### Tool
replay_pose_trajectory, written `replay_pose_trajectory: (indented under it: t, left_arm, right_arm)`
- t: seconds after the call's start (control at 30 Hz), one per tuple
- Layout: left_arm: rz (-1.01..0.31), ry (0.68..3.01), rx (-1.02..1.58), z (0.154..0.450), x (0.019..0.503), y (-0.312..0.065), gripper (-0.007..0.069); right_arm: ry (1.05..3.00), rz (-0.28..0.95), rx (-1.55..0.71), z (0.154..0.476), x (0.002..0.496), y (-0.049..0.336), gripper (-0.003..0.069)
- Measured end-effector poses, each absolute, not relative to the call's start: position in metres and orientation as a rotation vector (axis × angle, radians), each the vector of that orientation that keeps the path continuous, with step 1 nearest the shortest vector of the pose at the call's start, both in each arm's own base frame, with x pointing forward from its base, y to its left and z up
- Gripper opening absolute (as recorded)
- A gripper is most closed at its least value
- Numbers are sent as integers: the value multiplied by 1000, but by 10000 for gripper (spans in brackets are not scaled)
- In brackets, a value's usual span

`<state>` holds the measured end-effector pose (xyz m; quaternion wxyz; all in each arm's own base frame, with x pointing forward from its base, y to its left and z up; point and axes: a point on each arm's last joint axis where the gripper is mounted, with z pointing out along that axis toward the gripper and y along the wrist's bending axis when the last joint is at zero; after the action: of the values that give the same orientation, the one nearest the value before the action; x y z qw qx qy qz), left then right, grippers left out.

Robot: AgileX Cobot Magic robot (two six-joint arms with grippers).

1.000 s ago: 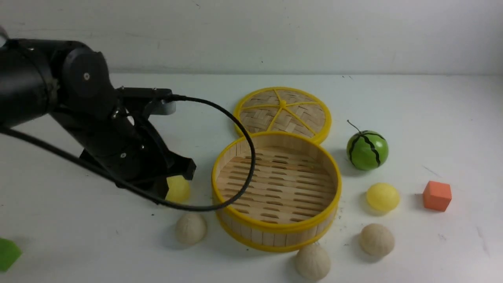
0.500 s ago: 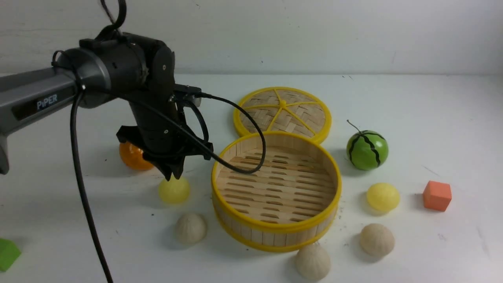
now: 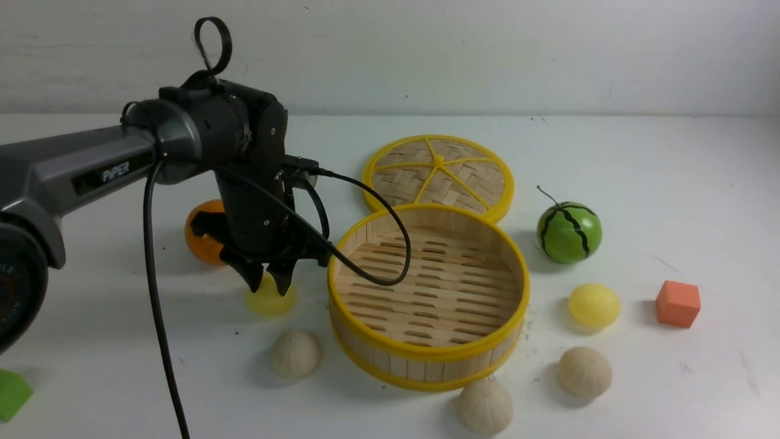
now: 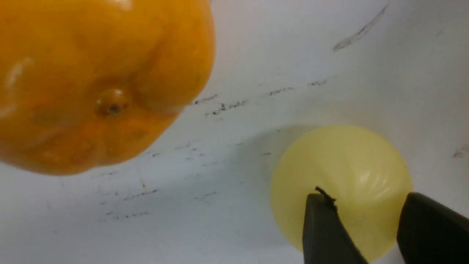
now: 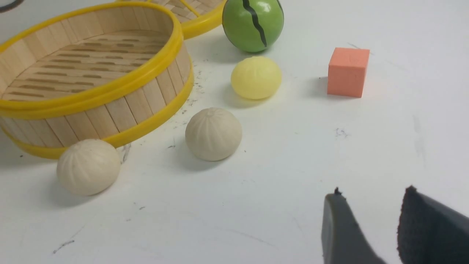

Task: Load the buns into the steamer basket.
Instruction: Use the left arm to grab a steamed stuffed bun, then use the left arm to put the steamed stuffed bun into the steamer

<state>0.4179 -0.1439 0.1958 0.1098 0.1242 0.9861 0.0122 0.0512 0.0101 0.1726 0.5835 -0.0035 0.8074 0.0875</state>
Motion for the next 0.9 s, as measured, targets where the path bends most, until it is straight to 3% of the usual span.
replay_pose_trajectory:
  t: [0.33,0.53,0.67,0.9]
  left_arm:
    - [51,2887,376,188,422,-144,179]
    - [59,2886,380,188,422,-144,16]
    - [64,2891,380,194,420,-143,-13]
    - [-53,2734,479,267,397,-167,-13]
  right_arm:
    - [1884,204,-8,173,51,10,239]
    - [1884,204,-8,173,51,10,239]
    - [1884,204,-8,173,51,10,239]
    - [1884,204,-8,173,51,10,239]
